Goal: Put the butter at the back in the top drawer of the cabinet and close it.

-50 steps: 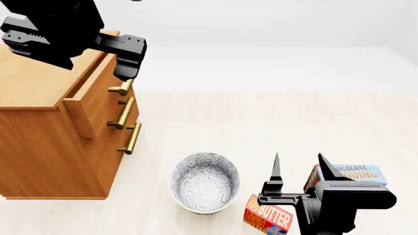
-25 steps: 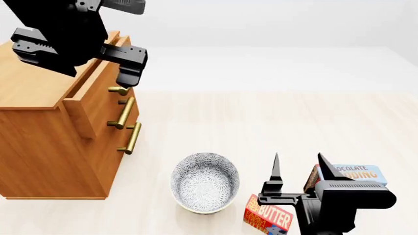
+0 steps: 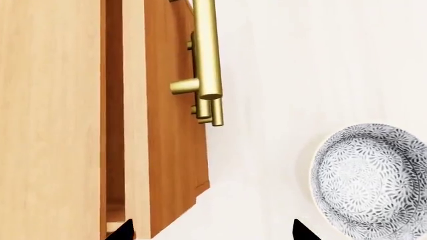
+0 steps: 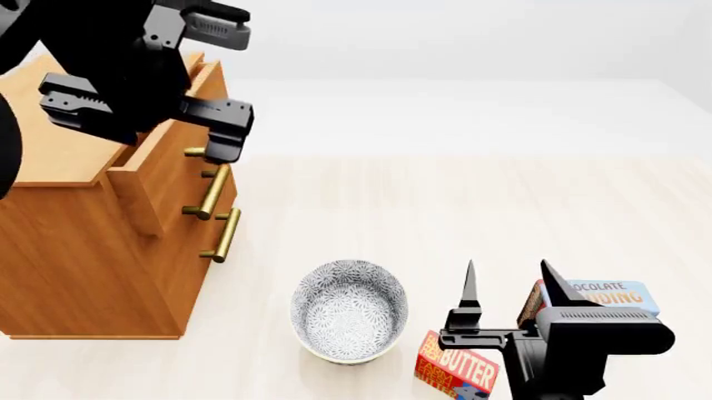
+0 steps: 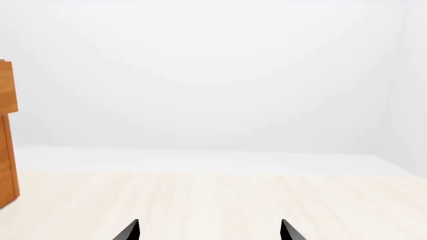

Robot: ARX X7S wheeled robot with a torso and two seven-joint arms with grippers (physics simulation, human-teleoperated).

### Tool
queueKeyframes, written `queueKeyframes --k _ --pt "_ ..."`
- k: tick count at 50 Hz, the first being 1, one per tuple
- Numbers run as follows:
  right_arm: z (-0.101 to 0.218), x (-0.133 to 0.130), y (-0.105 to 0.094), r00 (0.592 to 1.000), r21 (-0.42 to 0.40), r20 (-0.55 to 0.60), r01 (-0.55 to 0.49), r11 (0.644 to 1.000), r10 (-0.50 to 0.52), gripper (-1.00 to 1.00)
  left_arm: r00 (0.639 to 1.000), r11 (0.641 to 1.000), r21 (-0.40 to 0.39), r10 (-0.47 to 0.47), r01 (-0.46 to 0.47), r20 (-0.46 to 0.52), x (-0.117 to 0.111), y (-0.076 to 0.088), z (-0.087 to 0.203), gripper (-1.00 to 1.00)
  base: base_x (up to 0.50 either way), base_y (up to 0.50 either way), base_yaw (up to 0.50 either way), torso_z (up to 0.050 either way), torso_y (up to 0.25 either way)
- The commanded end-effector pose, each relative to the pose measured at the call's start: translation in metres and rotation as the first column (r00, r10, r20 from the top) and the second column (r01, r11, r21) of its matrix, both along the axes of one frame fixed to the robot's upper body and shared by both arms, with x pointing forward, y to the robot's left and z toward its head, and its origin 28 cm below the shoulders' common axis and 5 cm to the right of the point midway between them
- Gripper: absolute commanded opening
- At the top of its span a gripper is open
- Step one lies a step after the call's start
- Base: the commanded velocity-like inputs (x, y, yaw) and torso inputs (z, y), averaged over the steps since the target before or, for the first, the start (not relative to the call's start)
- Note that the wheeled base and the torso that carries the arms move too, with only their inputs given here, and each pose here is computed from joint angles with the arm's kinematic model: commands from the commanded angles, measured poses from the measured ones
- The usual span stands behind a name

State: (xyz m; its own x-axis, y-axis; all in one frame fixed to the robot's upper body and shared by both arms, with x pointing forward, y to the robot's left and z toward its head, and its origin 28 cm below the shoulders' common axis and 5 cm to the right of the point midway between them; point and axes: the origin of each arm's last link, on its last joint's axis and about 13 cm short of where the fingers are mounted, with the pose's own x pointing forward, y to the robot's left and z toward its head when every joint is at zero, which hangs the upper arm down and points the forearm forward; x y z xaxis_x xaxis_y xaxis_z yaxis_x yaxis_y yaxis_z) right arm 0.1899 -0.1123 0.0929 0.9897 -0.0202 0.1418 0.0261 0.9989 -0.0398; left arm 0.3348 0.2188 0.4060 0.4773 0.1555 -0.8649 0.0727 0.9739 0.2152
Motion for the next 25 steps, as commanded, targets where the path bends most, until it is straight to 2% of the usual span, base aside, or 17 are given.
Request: queueKeyframes --k 1,25 --pt "-0.0002 0.0004 0.0001 1.000 -0.002 0.000 -0.002 1.000 0.002 1.00 1.000 1.000 0.010 0.019 -0.019 -0.001 0.0042 0.0025 -0.0081 1.00 0.00 0.00 0.00 0.000 0.000" --pt "-0.0007 0.0004 0.0005 1.000 -0.004 0.002 -0.006 1.000 0.006 1.00 0.999 0.999 0.032 0.042 -0.042 0.002 0.0081 0.0035 -0.0162 1.00 0.00 0.00 0.00 0.000 0.000"
